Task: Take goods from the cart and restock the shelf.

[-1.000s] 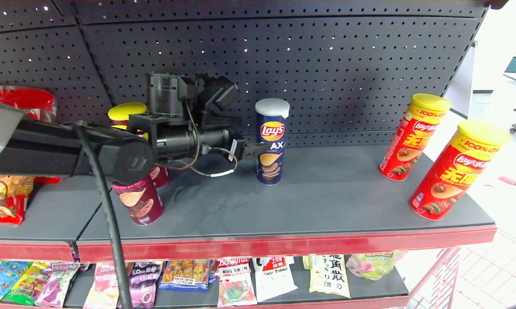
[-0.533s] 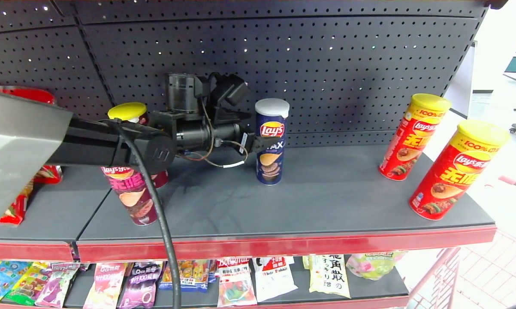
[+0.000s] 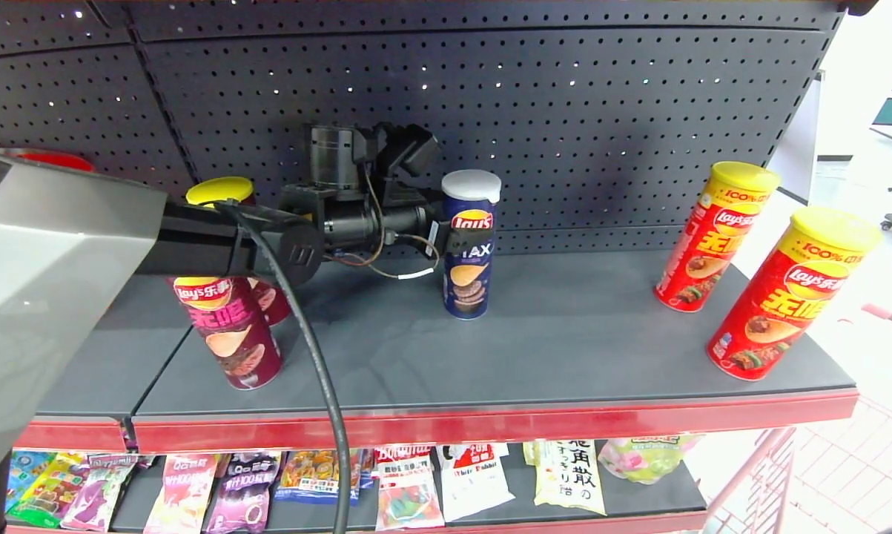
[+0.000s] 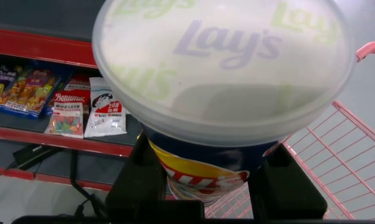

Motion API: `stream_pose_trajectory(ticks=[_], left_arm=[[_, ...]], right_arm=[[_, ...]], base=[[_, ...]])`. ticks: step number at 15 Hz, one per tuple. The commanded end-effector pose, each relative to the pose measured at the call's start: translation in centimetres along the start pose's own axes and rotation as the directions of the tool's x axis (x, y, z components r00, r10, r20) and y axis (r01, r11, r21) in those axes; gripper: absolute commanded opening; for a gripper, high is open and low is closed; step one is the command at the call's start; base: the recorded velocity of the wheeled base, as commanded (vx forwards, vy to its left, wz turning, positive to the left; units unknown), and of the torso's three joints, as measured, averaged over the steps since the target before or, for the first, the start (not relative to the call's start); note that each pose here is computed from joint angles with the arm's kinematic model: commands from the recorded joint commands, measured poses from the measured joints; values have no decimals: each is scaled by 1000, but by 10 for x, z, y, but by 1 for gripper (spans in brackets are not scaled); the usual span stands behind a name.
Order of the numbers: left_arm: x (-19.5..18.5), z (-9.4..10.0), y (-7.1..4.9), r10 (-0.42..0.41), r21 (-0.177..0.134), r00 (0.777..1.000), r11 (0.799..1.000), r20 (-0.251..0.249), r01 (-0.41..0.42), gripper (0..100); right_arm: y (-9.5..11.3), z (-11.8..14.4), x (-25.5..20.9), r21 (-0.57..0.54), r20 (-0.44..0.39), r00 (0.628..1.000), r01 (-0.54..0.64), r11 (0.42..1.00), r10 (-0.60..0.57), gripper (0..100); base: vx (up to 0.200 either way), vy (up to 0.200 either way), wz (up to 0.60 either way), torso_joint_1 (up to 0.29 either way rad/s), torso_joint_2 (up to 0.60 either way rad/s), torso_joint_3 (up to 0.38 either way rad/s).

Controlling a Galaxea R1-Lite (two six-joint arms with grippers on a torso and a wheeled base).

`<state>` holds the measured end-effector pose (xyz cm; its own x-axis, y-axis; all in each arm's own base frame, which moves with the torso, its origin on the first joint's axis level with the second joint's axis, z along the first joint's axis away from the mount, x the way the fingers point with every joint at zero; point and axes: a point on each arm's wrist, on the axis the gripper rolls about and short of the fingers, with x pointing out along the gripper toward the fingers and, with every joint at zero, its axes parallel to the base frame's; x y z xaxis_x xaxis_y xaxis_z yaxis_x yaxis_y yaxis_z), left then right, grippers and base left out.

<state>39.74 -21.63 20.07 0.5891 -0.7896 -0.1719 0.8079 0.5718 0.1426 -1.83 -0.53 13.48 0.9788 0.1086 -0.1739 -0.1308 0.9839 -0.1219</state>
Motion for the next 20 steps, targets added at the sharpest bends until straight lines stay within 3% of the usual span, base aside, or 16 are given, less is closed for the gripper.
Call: stream_pose_trajectory(ticks=[1, 7, 8, 14, 17, 20], left_arm=[[2, 1, 0, -1, 3, 1000, 1000, 6, 1, 100], [14, 3, 0, 2, -12, 1000, 1000, 27, -2, 100], [15, 3, -1, 1, -11, 1000, 1000, 28, -1, 0], [21, -2, -7, -26, -17, 1000, 999, 18, 27, 0], [11, 10, -15, -57, -19, 998, 998, 40, 58, 0], [-25, 24, -34, -120, -64, 992, 990, 37, 122, 0]], right_arm=[[0, 0, 1, 1, -7, 1000, -3, 1000, 3, 0], [0, -1, 1, 2, -9, 1000, -1, 1000, 1, 0], [0, -1, 1, 2, -9, 1000, -1, 1000, 1, 0], [0, -1, 2, 3, -15, 1000, -2, 1000, 2, 0], [0, -1, 2, 6, -15, 1000, -2, 1000, 2, 0], [0, -1, 2, 6, -15, 1000, -3, 1000, 3, 0]], base=[[0, 0, 0, 0, 0, 0], [0, 0, 0, 0, 0, 0], [0, 0, 0, 0, 0, 0], [0, 0, 0, 0, 0, 0], [0, 0, 0, 0, 0, 0], [0, 0, 0, 0, 0, 0]])
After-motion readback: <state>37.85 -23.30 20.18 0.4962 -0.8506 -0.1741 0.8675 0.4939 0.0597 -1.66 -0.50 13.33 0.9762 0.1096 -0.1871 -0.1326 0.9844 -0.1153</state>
